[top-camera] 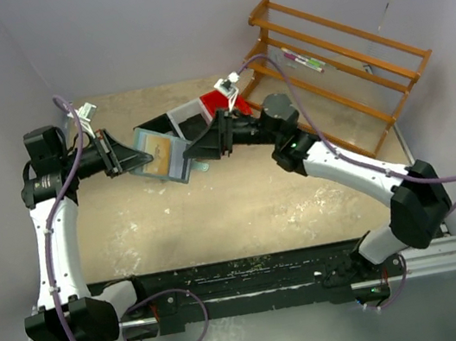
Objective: Take the credit cards out of the card holder
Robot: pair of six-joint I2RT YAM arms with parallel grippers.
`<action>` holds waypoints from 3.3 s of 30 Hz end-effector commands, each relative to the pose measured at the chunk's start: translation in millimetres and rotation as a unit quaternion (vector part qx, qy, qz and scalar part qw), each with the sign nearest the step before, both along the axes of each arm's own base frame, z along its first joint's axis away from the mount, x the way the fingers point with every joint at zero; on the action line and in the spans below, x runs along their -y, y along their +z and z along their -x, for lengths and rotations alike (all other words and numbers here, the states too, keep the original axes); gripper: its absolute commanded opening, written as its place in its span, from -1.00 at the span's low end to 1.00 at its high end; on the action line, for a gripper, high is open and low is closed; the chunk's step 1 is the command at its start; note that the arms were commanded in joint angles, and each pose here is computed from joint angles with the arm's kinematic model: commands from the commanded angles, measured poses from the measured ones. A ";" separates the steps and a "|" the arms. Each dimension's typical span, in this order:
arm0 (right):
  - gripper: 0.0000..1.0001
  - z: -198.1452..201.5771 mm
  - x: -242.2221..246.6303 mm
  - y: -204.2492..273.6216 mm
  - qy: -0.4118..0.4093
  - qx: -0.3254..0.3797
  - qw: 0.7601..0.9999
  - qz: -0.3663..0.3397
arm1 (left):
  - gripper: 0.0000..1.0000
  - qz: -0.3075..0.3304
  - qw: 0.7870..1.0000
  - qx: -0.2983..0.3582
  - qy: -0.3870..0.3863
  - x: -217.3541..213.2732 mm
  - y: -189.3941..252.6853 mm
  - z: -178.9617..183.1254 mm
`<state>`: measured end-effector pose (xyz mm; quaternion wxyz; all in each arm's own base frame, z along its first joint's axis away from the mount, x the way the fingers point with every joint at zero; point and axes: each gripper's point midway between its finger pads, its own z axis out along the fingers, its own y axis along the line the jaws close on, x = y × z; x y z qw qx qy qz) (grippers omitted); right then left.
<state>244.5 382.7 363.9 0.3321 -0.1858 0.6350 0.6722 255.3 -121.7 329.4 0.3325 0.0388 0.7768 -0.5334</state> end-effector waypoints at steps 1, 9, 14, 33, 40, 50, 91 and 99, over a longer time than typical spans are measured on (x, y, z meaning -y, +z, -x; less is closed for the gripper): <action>0.06 8.8 -23.8 17.3 0.022 0.006 0.999 -0.037 | -1.00 0.030 0.999 0.025 -0.024 5.0 20.3 4.6; -0.07 10.1 -47.6 10.0 0.042 -0.022 0.997 -0.056 | -1.00 0.050 0.997 0.026 -0.051 9.3 29.6 14.7; -0.15 9.8 -50.9 13.2 0.051 -0.031 0.996 -0.071 | -1.00 0.053 0.997 0.025 -0.056 9.9 30.3 17.1; -1.00 16.8 -56.1 17.3 0.095 -0.050 0.988 -0.115 | -0.69 0.056 0.996 0.018 -0.066 11.2 24.3 23.1; -1.00 24.3 -62.7 18.5 0.102 -0.044 0.988 -0.108 | -0.37 0.070 0.995 -0.006 -0.068 11.6 13.1 22.9; -1.00 32.7 -64.7 0.3 0.122 -0.059 0.987 -0.084 | -0.76 0.083 0.991 0.016 -0.101 14.9 27.3 36.7; -1.00 35.5 -50.4 -25.9 0.110 -0.064 0.991 -0.035 | -0.43 0.084 0.989 0.034 -0.121 16.8 38.8 47.5; -1.00 35.5 -51.0 -27.4 0.113 -0.070 0.991 -0.036 | -0.55 0.081 0.988 0.041 -0.122 16.9 39.8 48.6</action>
